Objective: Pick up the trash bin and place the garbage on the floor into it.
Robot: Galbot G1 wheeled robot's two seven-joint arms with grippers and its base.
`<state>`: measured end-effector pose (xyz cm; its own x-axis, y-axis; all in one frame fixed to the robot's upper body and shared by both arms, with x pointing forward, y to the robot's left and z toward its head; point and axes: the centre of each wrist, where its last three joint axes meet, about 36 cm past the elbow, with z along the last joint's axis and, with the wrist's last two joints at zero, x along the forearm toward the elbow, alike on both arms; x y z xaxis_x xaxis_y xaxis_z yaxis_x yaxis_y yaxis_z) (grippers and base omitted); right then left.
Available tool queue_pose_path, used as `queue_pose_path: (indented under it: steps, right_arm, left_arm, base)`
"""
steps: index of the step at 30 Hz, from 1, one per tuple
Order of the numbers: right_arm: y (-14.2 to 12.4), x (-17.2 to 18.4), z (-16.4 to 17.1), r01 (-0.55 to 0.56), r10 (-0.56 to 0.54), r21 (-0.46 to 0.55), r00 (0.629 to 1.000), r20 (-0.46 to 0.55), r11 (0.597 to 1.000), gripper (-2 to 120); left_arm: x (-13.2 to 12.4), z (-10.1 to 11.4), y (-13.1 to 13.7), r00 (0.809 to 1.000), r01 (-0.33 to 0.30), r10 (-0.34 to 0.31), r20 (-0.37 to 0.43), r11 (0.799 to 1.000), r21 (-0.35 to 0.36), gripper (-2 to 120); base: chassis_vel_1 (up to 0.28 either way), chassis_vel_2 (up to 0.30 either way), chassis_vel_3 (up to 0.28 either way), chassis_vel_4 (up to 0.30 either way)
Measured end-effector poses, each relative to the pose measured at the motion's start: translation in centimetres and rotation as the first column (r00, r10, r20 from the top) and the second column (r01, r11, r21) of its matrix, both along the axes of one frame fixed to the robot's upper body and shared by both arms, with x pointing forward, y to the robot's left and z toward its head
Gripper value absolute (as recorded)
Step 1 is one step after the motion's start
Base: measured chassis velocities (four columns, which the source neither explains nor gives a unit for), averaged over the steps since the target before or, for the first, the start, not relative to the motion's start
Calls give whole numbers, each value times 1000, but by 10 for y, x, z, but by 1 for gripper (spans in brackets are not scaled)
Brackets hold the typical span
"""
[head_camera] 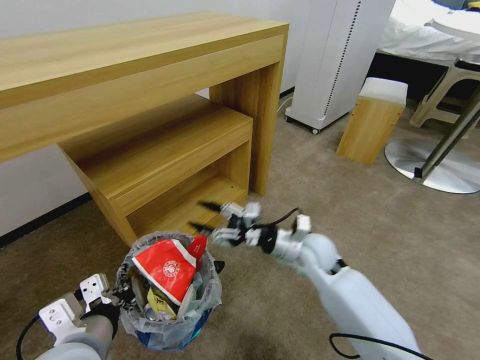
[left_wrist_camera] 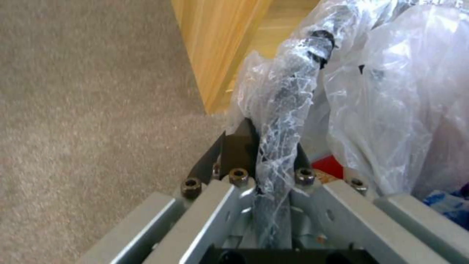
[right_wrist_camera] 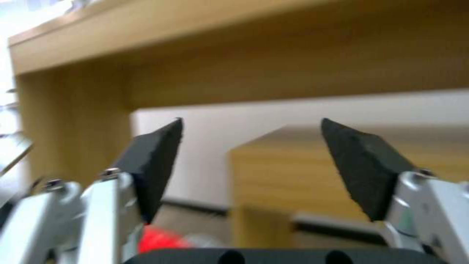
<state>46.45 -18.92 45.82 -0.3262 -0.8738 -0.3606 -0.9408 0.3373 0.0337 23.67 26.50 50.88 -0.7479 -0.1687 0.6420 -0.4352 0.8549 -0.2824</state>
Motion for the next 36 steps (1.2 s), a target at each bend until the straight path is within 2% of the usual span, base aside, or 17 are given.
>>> queue_pose_path:
  steps: [1, 2, 4, 5, 6, 8, 9, 10, 11, 12, 16, 19, 32, 36]
  right_arm:
    - [-12, -6, 12, 97, -98, 41, 995, 23, 994, 87]
    - [-12, -6, 12, 97, -98, 41, 995, 23, 994, 87]
    - [-26, -15, 26, 214, -218, 95, 975, 33, 972, 95]
    - [-37, -27, 38, 329, -335, 140, 942, 18, 934, 99]
    - [-37, -27, 38, 329, -335, 140, 942, 18, 934, 99]
    - [-48, -42, 48, 467, -475, 172, 880, 3, 867, 100]
    - [-51, -45, 50, 496, -505, 176, 863, 6, 850, 100]
    - [-51, -45, 50, 496, -505, 176, 863, 6, 850, 100]
    - [-56, -53, 52, 550, -562, 178, 827, 21, 816, 100]
    - [-60, -58, 53, 575, -589, 179, 807, 38, 799, 100]
    - [-69, -68, 52, 605, -623, 180, 779, 64, 775, 100]
    - [-71, -71, 50, 611, -630, 183, 774, 65, 770, 100]
    - [-66, -74, 49, 590, -612, 192, 788, 75, 784, 100]
    - [-65, -76, 50, 582, -603, 190, 793, 82, 791, 100]
  left_arm:
    - [1, -5, 2, 1000, -9, 9, -10, 1000, -26, 1]
    - [1, -5, 2, 1000, -9, 9, -10, 1000, -26, 1]
    - [3, -12, 3, 1000, -18, 17, -24, 998, -63, 1]
    - [5, -19, 5, 999, -29, 26, -33, 996, -88, 1]
    - [5, -19, 5, 999, -29, 26, -33, 996, -88, 1]
    - [10, -30, 8, 999, -39, 36, -27, 992, -124, 1]
    - [11, -33, 8, 999, -40, 37, -25, 990, -132, 1]
    - [11, -33, 8, 999, -40, 37, -25, 990, -132, 1]
    - [14, -39, 10, 999, -43, 41, -18, 986, -160, 1]
    - [16, -45, 11, 999, -47, 45, -12, 983, -180, 1]
    - [19, -57, 12, 999, -49, 50, -3, 978, -204, 1]
    - [19, -65, 12, 999, -47, 47, -5, 979, -198, 1]
    - [21, -89, 15, 999, -47, 49, 4, 984, -169, 1]
    - [21, -98, 14, 999, -51, 49, -17, 985, -165, 1]
  base:
    - [0, 0, 0, 0]
    - [0, 0, 0, 0]
    - [0, 0, 0, 0]
    - [0, 0, 0, 0]
    - [0, 0, 0, 0]
    - [0, 0, 0, 0]
    - [0, 0, 0, 0]
    - [0, 0, 0, 0]
    - [0, 0, 0, 0]
    - [0, 0, 0, 0]
    - [0, 0, 0, 0]
    - [0, 0, 0, 0]
    - [0, 0, 0, 0]
    - [0, 0, 0, 0]
